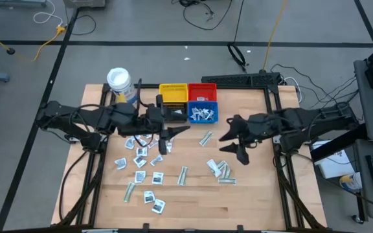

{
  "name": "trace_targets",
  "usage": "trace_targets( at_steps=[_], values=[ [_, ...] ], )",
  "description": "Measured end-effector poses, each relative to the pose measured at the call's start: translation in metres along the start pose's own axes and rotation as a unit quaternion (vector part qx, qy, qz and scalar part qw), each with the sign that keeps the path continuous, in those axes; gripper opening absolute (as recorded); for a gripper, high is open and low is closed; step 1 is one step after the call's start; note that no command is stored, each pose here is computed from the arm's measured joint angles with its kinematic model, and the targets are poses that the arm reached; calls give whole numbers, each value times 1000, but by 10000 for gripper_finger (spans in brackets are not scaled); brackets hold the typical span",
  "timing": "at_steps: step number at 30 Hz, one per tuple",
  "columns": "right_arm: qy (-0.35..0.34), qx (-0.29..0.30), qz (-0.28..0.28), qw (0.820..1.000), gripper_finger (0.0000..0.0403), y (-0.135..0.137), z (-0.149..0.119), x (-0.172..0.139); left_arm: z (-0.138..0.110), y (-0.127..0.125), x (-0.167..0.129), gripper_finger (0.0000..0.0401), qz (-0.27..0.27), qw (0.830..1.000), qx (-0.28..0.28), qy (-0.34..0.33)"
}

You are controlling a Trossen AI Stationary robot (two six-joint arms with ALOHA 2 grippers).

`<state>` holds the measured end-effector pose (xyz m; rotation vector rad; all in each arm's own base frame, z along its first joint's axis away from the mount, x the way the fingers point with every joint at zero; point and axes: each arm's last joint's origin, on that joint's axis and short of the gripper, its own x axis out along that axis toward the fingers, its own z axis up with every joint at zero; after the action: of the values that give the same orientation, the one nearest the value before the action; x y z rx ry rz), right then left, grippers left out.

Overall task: Pick & Place First Aid Supplies
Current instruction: Put the green bandage pack into the black basket

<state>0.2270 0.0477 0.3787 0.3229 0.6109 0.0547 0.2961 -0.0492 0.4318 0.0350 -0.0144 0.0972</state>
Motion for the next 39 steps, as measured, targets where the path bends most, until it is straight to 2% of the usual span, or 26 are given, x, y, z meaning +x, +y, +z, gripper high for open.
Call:
trace_targets(
  at_steps=[7,14,20,24,30,35,39],
  values=[
    [93,60,-7,994,180,12,-23,0,-2,0,0,159,-1,1000,-8,10],
    [166,87,30,982,180,33,-40,8,-3,0,0,159,-2,1000,-27,14],
    [232,81,20,969,180,46,-55,30,-4,0,0,159,-1,999,-48,17],
    [265,43,-11,963,180,54,-69,55,-4,0,0,159,-1,998,-58,18],
    [310,-67,-78,945,180,67,-100,98,-4,0,0,159,-1,998,-55,18],
    [353,-91,-97,926,180,73,-123,127,-4,0,0,159,-1,998,-53,18],
    [369,-104,-105,918,180,74,-139,144,-5,0,0,159,-1,998,-51,23]
  ],
)
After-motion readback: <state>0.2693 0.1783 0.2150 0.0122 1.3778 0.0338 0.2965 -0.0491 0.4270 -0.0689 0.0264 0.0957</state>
